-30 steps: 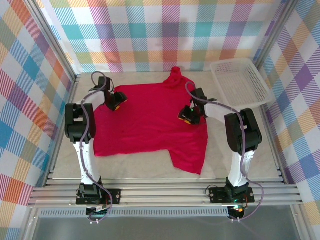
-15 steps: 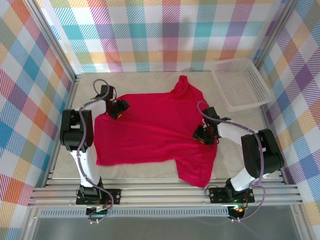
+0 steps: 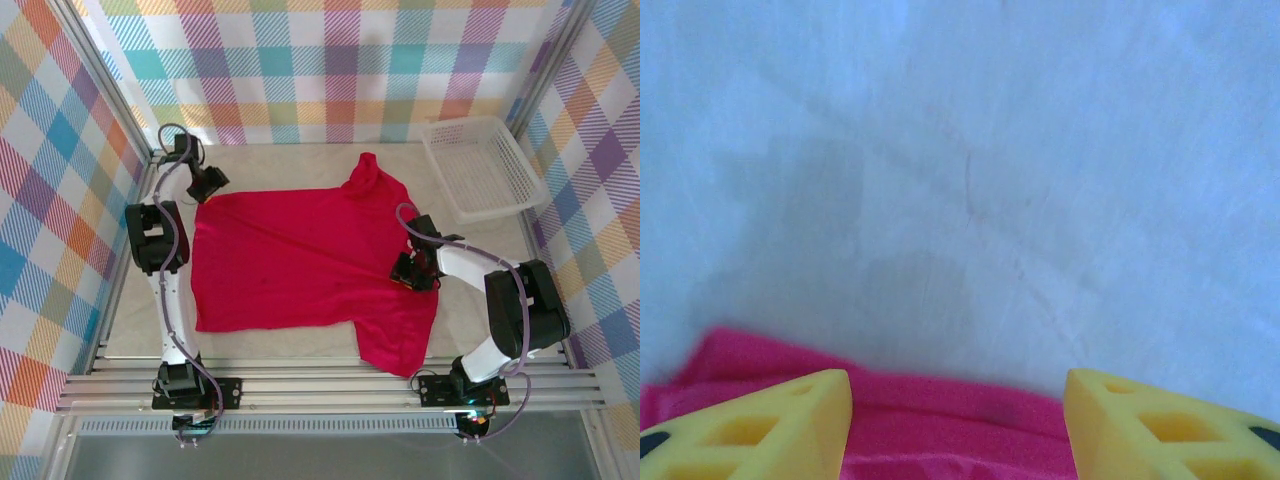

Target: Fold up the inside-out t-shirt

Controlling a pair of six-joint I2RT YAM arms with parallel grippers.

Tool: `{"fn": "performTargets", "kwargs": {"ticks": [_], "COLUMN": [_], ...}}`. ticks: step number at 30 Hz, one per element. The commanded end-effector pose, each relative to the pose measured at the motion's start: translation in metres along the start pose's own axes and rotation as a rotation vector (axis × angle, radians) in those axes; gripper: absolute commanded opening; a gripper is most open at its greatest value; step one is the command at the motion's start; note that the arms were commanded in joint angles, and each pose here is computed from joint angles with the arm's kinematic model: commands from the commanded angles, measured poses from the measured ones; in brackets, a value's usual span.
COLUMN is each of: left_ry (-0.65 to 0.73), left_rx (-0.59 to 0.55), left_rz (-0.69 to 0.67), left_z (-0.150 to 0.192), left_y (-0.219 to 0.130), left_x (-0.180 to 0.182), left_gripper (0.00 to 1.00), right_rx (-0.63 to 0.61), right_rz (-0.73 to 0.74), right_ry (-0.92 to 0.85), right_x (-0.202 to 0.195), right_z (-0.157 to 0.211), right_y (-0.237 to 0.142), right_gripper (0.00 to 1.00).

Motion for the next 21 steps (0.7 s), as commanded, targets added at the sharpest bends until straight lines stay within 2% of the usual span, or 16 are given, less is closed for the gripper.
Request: {"fn": "performTargets", "kwargs": {"ticks": [1,4,6,9,11,15,18,21], "left_ry": [0.080,0.099,0.119,0.150,0.151,0.134,0.132,0.166], "left_rx": [-0.118,-0.207,-0.234,-0.253,-0.253,-0.140,-0.026,0.048], "left_rz": [0.001,0.025,0.036,0.059,0.065,0.246,0.351,0.303], "left_z": [-0.023,-0.034,-0.029,-0.005,0.020,0.093,0.146,0.184], "left_y": [-0.037,-0.058,-0.070,-0.091,-0.105,-0.113,-0.096,-0.075], "left_x": [-0.016,-0.027,-0.037,-0.053,-0.060,-0.075,-0.078,-0.069], "left_gripper": [0.56,0.54,0.53,0.53,0.53,0.53,0.53,0.52], "right_rx": [0.040,0.040,0.030,0.000,-0.041,-0.172,-0.264,-0.332], "right_rz": [0.067,0.052,0.041,-0.009,-0.067,-0.171,-0.199,-0.187], "right_ry": [0.004,-0.001,-0.006,-0.031,-0.047,-0.085,-0.092,-0.093], "right_x": [-0.011,-0.008,-0.005,0.008,0.022,0.052,0.074,0.098], "right_z": [0.006,0.004,0.001,-0.009,-0.021,-0.054,-0.090,-0.136], "right_y": [-0.002,-0.004,-0.009,-0.024,-0.040,-0.071,-0.073,-0.058], "right_gripper": [0.32,0.32,0.31,0.34,0.40,0.53,0.54,0.49]}}
Point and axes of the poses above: each hand's point on the last joint's axis, 136 mm out from that joint toward the fingers, its own y axis out along the fingers, its own x axis along the line the jaws close on, z = x × y, the point moved 9 cm from there along -y, back along the fingers, and after that the axes turned 5 degrees about -y, right-handed, at the moved point
